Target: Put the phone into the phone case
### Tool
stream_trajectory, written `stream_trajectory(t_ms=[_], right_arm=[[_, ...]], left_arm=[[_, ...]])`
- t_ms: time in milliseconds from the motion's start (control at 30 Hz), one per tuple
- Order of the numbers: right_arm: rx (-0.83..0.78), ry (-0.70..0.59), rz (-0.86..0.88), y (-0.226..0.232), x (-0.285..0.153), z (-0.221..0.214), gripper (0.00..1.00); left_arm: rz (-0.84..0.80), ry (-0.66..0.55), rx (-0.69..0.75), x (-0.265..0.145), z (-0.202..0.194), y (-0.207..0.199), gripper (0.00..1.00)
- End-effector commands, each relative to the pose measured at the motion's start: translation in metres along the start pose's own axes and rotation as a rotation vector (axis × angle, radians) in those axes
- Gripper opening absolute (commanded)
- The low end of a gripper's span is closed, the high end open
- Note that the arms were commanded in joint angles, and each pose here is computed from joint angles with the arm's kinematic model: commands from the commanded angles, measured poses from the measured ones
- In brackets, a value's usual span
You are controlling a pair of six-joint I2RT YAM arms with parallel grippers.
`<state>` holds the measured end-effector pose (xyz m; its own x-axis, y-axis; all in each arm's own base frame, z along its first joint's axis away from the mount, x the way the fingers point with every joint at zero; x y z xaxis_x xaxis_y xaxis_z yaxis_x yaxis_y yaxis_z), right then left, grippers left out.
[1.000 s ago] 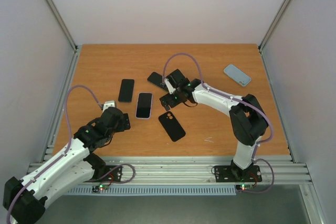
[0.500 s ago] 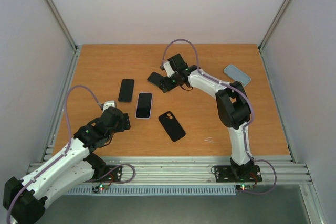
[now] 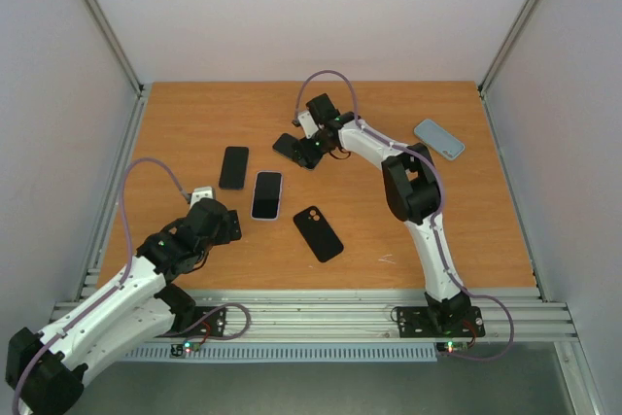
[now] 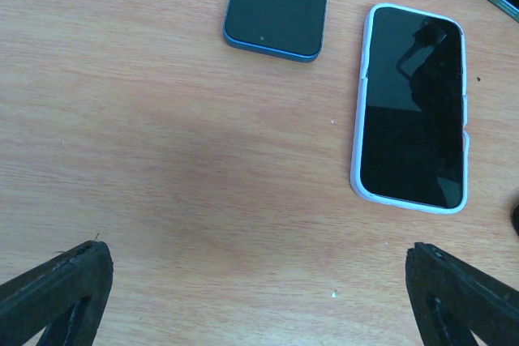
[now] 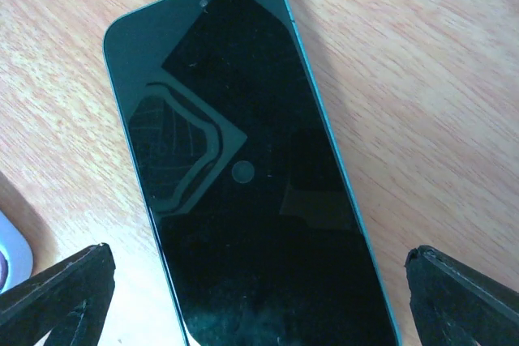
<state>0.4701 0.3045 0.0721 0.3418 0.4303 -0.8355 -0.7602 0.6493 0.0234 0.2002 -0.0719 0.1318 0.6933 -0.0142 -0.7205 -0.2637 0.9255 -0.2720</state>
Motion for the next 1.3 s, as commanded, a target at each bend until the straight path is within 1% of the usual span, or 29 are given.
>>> stream_trajectory(t_ms=[0, 200, 367, 500, 667, 800, 967, 1033, 1100, 1167, 1267], right_arm=[[-0.017, 0.039, 0.038, 0.002, 0.007, 0.0, 0.98], [-0.019, 0.084, 0.056, 0.003, 0.016, -0.008, 0.99], [-0.05, 0.123, 0.057, 0.009, 0.021, -0.015, 0.98], [-0.097, 0.176, 0.046, 0.016, 0.028, -0.024, 0.98], [-0.188, 0.264, -0.023, 0.017, 0.037, -0.035, 0.98], [-0.207, 0.289, -0.017, 0.021, 0.039, -0.04, 0.91], [-0.178, 0.298, 0.011, 0.026, 0.035, -0.04, 0.83], [-0.162, 0.299, 0.003, 0.025, 0.032, -0.039, 0.79], [-0.141, 0.3, -0.006, 0.024, 0.03, -0.038, 0.74], [-0.112, 0.303, -0.014, 0.025, 0.026, -0.038, 0.71], [-0.063, 0.3, -0.028, 0.025, 0.014, -0.035, 0.64]], left_arm=[[0.004, -0.028, -0.018, 0.002, 0.003, 0.002, 0.99], [-0.001, -0.029, -0.018, 0.001, 0.003, 0.001, 0.99], [-0.006, -0.028, -0.018, 0.001, 0.003, 0.0, 0.99], [-0.005, -0.026, -0.018, 0.001, 0.003, 0.0, 0.99], [-0.005, -0.027, -0.016, 0.001, 0.003, 0.0, 0.99], [-0.004, -0.029, -0.018, 0.001, 0.003, 0.001, 0.99], [-0.014, -0.027, -0.017, 0.001, 0.003, -0.001, 0.99], [-0.012, -0.028, -0.017, 0.001, 0.003, -0.001, 0.99], [-0.013, -0.029, -0.018, 0.001, 0.003, -0.001, 1.0], [-0.02, -0.029, -0.019, 0.001, 0.003, -0.002, 0.99], [-0.045, -0.025, -0.022, 0.0, 0.004, -0.006, 0.99]])
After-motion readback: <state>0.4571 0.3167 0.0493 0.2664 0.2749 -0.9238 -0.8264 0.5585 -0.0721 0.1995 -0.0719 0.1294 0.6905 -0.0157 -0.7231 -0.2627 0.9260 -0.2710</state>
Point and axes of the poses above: each gripper's point midway between its finger pads, its own x axis out along the fingers, its own y axis along the line the jaws close on, z = x × y, the point moved 3 cm from there along -x, back along the fingers, and after that the axes turned 11 degrees about -x, right-handed, at the moved point
